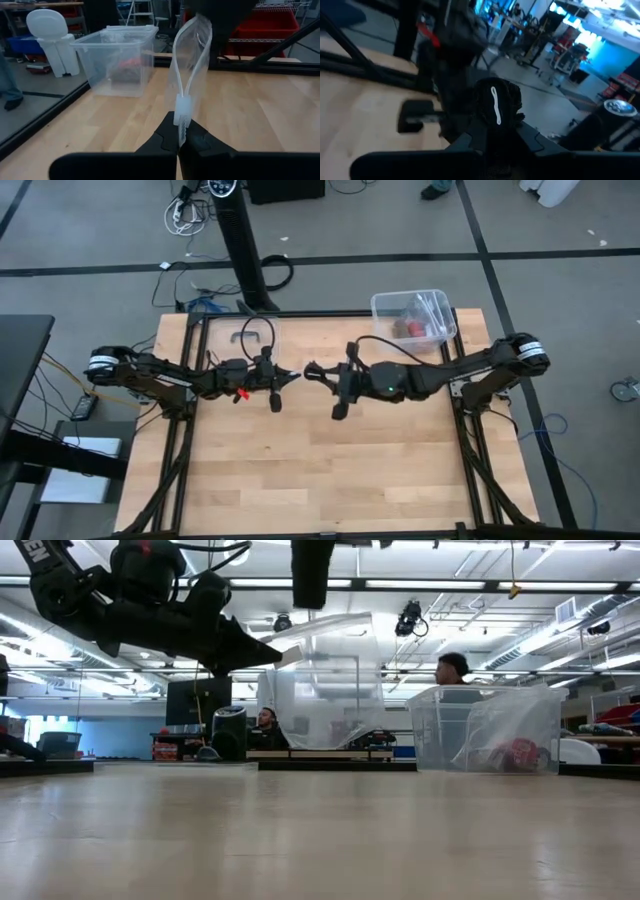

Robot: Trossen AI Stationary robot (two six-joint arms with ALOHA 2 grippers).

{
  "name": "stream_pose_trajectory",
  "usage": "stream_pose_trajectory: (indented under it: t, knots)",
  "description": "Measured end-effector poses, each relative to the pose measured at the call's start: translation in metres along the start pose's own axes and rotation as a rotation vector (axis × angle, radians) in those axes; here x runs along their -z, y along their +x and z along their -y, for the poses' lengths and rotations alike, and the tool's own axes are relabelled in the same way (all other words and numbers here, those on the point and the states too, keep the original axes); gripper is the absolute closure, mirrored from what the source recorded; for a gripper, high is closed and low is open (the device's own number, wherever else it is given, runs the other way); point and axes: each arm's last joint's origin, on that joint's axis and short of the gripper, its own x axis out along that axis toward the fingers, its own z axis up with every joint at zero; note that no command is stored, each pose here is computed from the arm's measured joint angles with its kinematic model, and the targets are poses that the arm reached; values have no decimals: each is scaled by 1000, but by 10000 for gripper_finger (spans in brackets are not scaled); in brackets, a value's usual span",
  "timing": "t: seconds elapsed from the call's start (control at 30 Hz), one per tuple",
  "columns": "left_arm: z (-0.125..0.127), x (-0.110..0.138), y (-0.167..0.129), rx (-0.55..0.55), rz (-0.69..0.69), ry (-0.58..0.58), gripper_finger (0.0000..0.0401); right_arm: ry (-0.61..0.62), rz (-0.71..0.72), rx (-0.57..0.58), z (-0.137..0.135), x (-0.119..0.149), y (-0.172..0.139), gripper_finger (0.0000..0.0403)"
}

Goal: Roll bandage
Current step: Put the black bandage into the transparent zip bag

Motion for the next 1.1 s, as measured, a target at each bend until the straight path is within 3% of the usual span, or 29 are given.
stream_pose_trajectory:
  t: [0.27, 1.1]
  knots:
    - [2, 1, 0, 4, -7, 2, 398, -39, -57, 13, -1, 11, 9, 362]
    - [2, 1, 0, 3, -9, 3, 398, -111, -34, 66, 3, 6, 7, 362]
